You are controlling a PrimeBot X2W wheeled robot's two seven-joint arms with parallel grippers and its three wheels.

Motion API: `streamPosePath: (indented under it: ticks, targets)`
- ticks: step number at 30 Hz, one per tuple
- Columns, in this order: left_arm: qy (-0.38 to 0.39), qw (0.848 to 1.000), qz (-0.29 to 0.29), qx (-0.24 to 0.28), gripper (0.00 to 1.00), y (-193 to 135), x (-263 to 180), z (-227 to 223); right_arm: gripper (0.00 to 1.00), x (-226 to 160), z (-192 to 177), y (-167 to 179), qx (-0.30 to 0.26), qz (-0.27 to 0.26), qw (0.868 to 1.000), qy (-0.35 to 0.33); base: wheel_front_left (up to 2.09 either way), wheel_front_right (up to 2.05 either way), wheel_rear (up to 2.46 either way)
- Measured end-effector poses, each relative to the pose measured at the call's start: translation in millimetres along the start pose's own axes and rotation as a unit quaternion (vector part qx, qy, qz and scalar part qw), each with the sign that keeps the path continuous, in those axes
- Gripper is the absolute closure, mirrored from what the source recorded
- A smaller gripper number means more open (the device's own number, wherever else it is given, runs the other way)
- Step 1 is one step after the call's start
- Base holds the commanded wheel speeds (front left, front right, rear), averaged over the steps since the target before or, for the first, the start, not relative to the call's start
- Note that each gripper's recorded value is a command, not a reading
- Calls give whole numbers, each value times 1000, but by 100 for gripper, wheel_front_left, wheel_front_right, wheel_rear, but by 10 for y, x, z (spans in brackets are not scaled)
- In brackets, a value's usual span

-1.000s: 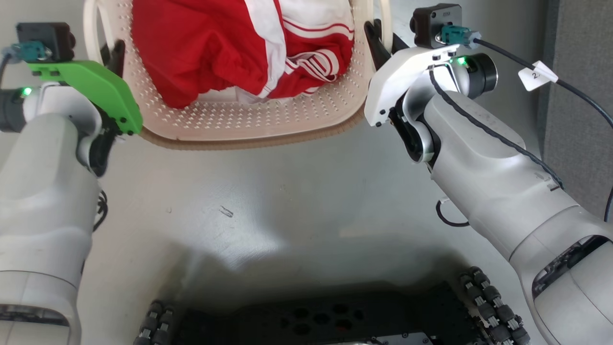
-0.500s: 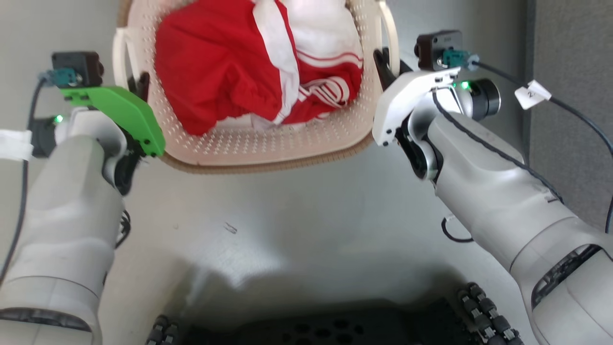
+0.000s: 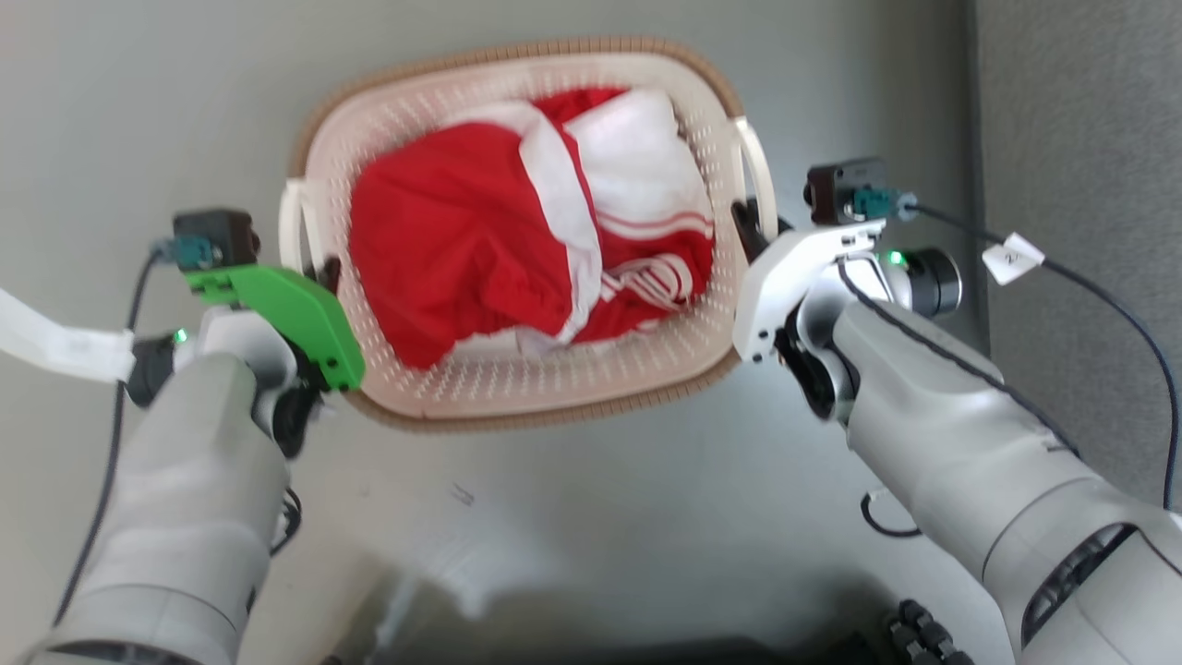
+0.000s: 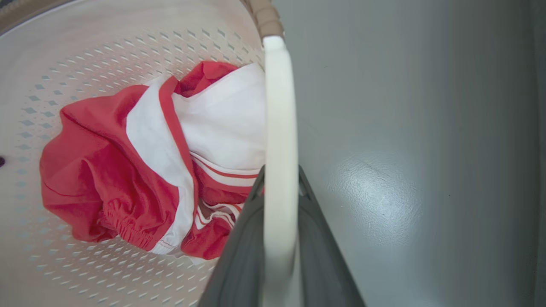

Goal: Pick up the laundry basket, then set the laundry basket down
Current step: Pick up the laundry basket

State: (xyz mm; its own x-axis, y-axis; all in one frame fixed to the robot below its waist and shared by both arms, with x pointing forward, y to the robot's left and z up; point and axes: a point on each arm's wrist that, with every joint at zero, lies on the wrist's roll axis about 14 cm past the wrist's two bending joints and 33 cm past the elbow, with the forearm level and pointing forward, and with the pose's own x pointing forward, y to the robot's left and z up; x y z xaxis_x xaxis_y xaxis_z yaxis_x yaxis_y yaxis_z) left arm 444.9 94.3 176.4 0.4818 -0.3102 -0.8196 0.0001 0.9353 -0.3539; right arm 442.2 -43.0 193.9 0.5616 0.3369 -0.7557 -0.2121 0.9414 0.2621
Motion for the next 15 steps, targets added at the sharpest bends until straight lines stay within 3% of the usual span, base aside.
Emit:
streamPosePath:
  ticks: [15]
  targets:
    - [19,1000,3,-17,100,-180,-581,-202,100,-532,-76,140,11,-1,1000,13,0,0,0]
